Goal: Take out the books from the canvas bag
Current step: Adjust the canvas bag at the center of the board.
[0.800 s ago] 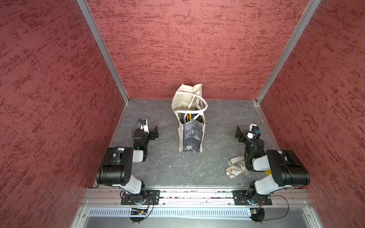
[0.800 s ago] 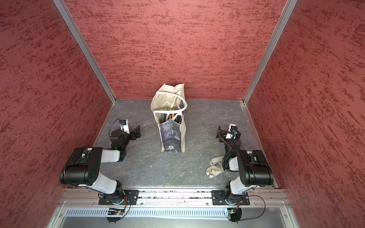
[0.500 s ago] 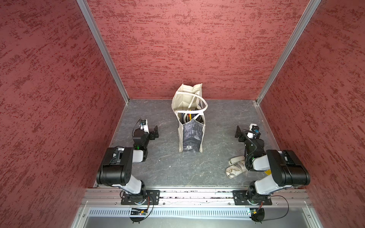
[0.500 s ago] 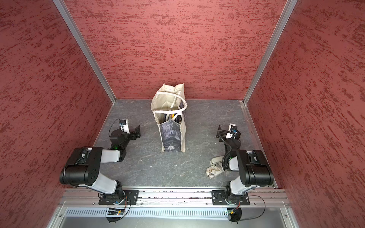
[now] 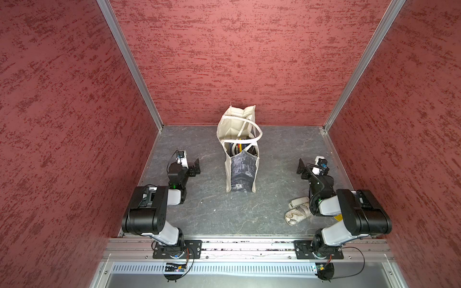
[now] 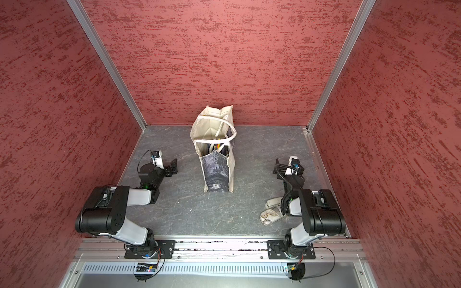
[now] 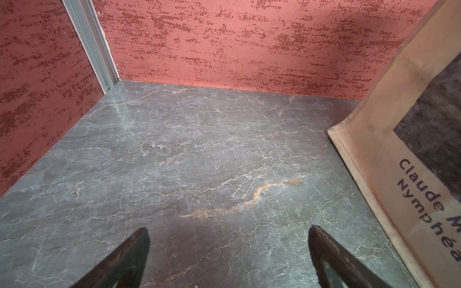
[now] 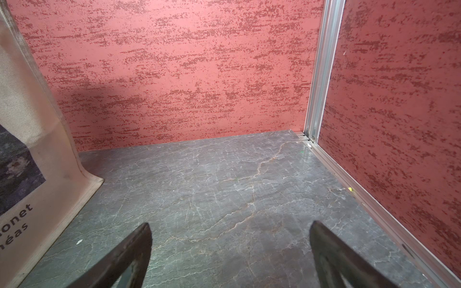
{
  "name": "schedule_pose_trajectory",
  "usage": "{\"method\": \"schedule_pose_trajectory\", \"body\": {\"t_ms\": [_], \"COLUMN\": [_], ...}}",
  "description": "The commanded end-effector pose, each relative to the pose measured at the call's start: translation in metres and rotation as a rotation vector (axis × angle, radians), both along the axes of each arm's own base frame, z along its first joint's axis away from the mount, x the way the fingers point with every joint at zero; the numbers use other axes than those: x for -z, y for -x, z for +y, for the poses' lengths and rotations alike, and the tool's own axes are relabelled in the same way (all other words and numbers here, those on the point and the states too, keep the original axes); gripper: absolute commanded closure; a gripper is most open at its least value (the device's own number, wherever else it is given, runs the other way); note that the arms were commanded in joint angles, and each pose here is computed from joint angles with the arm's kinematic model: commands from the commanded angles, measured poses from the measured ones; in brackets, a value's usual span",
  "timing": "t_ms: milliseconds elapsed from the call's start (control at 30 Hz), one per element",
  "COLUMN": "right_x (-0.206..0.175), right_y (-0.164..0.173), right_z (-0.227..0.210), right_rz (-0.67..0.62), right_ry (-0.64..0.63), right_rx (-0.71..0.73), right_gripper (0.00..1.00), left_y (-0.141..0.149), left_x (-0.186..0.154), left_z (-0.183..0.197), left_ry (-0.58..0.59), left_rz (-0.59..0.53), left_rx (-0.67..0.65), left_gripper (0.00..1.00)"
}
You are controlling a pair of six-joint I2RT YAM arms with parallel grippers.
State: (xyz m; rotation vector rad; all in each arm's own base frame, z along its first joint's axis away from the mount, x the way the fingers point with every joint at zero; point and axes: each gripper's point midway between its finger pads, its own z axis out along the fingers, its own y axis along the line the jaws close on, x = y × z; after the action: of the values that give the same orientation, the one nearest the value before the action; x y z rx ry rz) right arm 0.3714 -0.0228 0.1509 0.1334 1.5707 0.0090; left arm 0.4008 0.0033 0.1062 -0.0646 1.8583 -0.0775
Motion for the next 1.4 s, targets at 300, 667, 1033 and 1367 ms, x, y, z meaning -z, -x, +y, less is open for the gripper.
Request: {"method": "schedule_pose_trajectory", "body": {"t_ms": [300, 667, 1033, 1367], "right_x": [-0.052, -0.143, -0.144, -0.11], "right_y": [0.039, 0.047, 0.013, 0.014], "right_z": [-0.02, 0.01, 0.066, 0.07], "right_rz": [-0.164, -0.319, 0.016, 0.067], "right_ry": [-0.025, -0.223, -0.806, -0.919], "right_rx": [0.129, -0.073, -0.378, -0.379], "right_gripper": [0.01, 0.01, 0.01, 0.01], "left_y": [0.013, 0.063, 0.125, 0.185], "left_x": [-0.056, -0.151, -0.171, -0.185], "left_z": [-0.014, -0.025, -0.08, -0.138], "left_ry": [-0.068, 0.581, 0.795, 0.855], "left_rz": [-0.052, -0.124, 0.161, 0.462], "left_rx": [-0.007, -0.185, -0.271, -0.569], "left_gripper": [0.0, 0.0, 0.0, 0.0]}}
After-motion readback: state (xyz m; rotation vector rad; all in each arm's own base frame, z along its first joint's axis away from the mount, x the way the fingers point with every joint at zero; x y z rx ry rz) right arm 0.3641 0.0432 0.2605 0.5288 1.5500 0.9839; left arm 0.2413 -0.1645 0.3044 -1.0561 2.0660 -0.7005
